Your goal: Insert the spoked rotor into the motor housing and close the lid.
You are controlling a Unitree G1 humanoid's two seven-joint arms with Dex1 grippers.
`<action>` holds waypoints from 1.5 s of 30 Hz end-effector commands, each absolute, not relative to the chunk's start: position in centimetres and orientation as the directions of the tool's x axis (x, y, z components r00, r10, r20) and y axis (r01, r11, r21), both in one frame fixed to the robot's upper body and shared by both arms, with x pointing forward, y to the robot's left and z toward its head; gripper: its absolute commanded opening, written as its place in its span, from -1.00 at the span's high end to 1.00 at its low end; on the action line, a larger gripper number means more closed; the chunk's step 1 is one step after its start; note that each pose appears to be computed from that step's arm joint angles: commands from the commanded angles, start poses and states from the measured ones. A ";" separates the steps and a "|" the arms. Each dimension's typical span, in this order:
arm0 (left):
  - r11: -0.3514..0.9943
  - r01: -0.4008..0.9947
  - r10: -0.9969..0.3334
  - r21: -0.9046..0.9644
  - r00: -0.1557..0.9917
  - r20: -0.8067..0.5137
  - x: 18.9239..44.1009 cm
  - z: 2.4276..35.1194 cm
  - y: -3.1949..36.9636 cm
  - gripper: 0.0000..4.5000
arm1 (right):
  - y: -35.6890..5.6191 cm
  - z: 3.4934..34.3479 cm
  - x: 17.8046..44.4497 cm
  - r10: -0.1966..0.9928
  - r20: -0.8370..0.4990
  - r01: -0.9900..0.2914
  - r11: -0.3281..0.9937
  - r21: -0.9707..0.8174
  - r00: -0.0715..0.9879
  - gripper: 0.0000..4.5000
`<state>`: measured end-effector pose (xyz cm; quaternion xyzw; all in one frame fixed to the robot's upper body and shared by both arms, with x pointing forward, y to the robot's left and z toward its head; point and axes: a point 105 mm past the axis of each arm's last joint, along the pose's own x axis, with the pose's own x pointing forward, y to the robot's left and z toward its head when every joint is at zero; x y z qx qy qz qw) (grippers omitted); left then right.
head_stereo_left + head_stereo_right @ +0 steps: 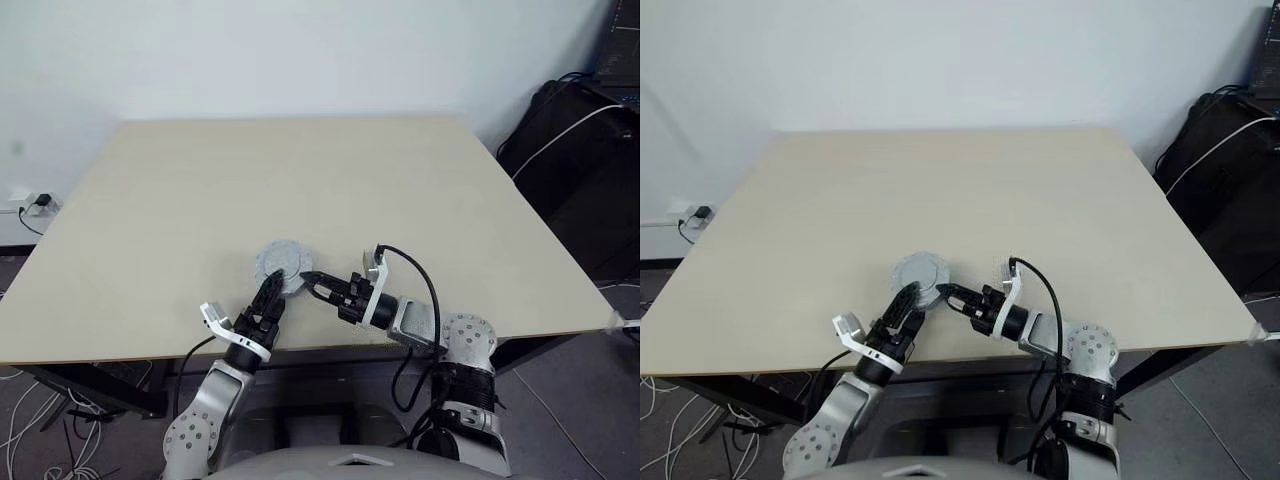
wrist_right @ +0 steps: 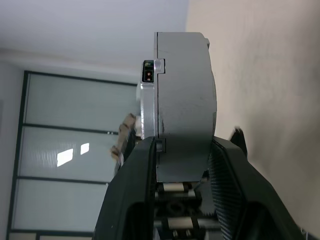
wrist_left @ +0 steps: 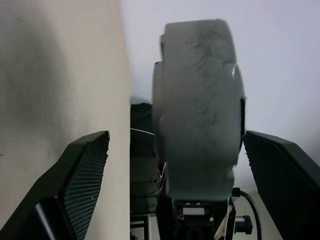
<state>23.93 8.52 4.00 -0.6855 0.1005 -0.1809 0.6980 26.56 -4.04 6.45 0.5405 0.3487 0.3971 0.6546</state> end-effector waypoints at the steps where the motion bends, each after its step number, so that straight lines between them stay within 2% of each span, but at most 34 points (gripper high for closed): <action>1: -0.177 0.176 -0.348 -0.968 0.909 0.229 24.7 6.4 5.9 -0.99 | -3.5 9.2 26.1 0.912 0.080 -0.246 0.023 0.969 0.402 0.47; 5: -0.183 0.179 -0.352 -0.967 0.906 0.234 24.8 6.4 5.7 -0.99 | -3.5 8.8 26.0 0.915 0.058 -0.232 0.039 0.972 0.399 0.47; 6: -0.184 0.179 -0.353 -0.966 0.906 0.235 24.8 6.4 5.7 -0.92 | -3.5 8.8 26.0 0.915 0.053 -0.228 0.043 0.973 0.400 0.47; 8: -0.187 0.181 -0.354 -0.966 0.905 0.238 24.8 6.5 5.7 -0.73 | -3.5 8.6 25.9 0.916 0.045 -0.222 0.049 0.974 0.398 0.47; 13: -0.191 0.190 -0.356 -0.963 0.901 0.248 24.8 6.6 5.7 0.01 | -3.3 8.4 25.6 0.922 0.024 -0.229 0.071 0.971 0.387 0.47; 14: -0.192 0.190 -0.356 -0.963 0.901 0.249 24.8 6.6 5.7 0.06 | -3.3 8.4 25.6 0.923 0.013 -0.237 0.085 0.968 0.384 0.47; 19: -0.193 0.195 -0.359 -0.962 0.898 0.254 24.8 6.6 5.7 0.06 | -3.6 7.9 26.0 0.906 -0.044 -0.273 0.173 0.946 0.422 0.47; 21: -0.193 0.196 -0.360 -0.961 0.897 0.255 24.8 6.7 5.6 0.06 | -3.6 7.8 26.1 0.903 -0.050 -0.274 0.182 0.944 0.428 0.13; 29: -0.164 0.205 -0.330 -0.965 0.910 0.250 25.0 6.7 6.3 0.06 | -4.3 7.2 25.8 0.903 -0.085 -0.281 0.219 0.934 0.422 -0.99; 32: -0.115 0.209 -0.289 -0.971 0.928 0.235 25.5 6.6 7.5 0.06 | -5.2 6.8 25.9 0.889 -0.142 -0.312 0.298 0.902 0.436 -1.00; 36: -0.020 0.170 -0.241 -0.985 0.956 0.169 26.8 5.8 9.2 0.06 | -6.3 5.4 25.8 0.825 -0.298 -0.489 0.533 0.690 0.480 -1.00; 41: 0.044 0.146 -0.177 -0.988 0.975 0.136 29.0 5.7 11.3 0.06 | -7.0 5.5 26.5 0.748 -0.256 -0.652 0.660 0.372 0.612 -1.00; 45: 0.087 0.126 -0.116 -0.988 0.987 0.115 31.9 5.8 13.1 0.06 | -8.0 5.1 27.4 0.653 -0.212 -0.657 0.751 0.058 0.727 -1.00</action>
